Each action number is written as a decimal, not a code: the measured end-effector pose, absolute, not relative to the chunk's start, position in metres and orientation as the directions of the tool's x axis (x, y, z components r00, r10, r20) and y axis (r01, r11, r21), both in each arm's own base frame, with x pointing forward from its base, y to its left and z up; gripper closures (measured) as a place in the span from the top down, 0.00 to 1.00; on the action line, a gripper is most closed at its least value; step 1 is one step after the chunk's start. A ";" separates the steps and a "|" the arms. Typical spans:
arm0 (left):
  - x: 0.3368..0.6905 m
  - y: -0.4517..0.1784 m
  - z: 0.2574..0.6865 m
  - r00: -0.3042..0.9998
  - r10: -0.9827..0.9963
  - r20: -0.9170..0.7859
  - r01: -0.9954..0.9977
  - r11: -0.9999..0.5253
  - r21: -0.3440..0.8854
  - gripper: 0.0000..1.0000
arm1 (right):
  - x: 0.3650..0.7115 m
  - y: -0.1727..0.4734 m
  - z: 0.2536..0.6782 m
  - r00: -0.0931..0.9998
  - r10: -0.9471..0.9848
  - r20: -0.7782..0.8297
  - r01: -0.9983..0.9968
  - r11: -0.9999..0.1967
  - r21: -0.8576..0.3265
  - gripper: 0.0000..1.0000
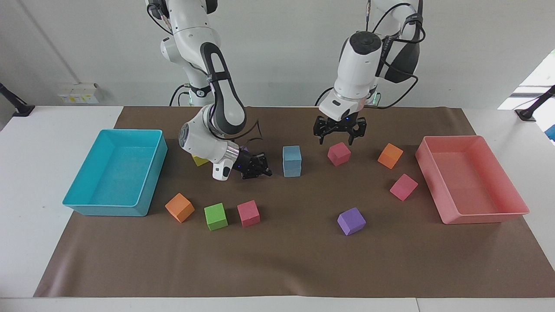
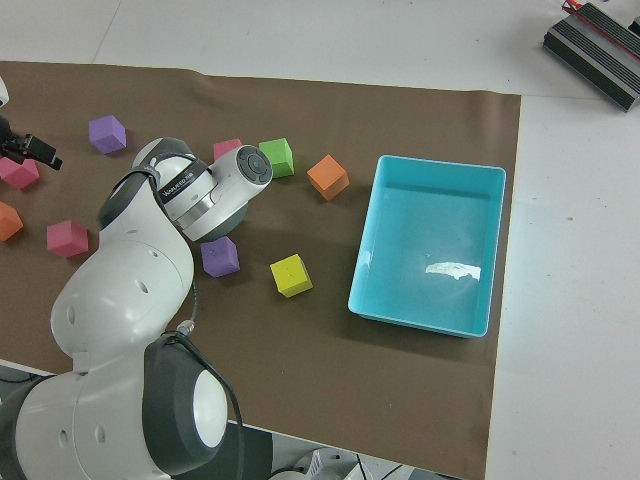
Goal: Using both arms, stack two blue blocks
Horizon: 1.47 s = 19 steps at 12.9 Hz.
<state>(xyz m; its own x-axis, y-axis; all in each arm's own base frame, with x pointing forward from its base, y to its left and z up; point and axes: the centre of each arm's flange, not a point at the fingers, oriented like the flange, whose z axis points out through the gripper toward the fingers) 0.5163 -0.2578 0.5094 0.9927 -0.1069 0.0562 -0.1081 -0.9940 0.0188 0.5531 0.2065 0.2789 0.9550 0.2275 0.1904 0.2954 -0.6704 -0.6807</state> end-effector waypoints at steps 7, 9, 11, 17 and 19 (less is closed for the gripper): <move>0.512 -0.112 0.601 0.976 -0.216 -0.015 -0.216 -0.976 -0.001 1.00 | 0.571 0.163 0.349 0.954 0.238 0.180 0.298 -0.793 -0.532 0.95; 0.508 -0.097 0.639 0.978 -0.210 -0.009 -0.210 -0.978 0.009 1.00 | 0.576 0.153 0.377 0.965 0.230 0.129 0.263 -0.847 -0.462 1.00; 0.502 -0.088 0.668 0.980 -0.198 -0.028 -0.198 -0.980 0.014 1.00 | 0.585 0.132 0.400 0.975 0.209 0.075 0.222 -0.901 -0.373 1.00; 0.519 -0.064 0.685 0.972 -0.228 -0.058 -0.227 -0.974 0.020 1.00 | 0.598 0.038 0.454 0.988 0.133 -0.073 0.117 -0.975 -0.188 1.00; 0.521 -0.048 0.686 0.971 -0.234 -0.056 -0.233 -0.972 0.022 1.00 | 0.595 0.004 0.469 0.990 0.113 -0.083 0.104 -0.988 -0.116 1.00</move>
<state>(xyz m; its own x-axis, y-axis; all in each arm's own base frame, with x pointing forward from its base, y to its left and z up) 0.5208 -0.0478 0.6860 0.9707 -0.2336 -0.0556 -0.2328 -0.9723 0.0216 0.5953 0.0042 0.4693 0.9901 0.1135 -0.0827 0.1036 -0.9879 -0.1157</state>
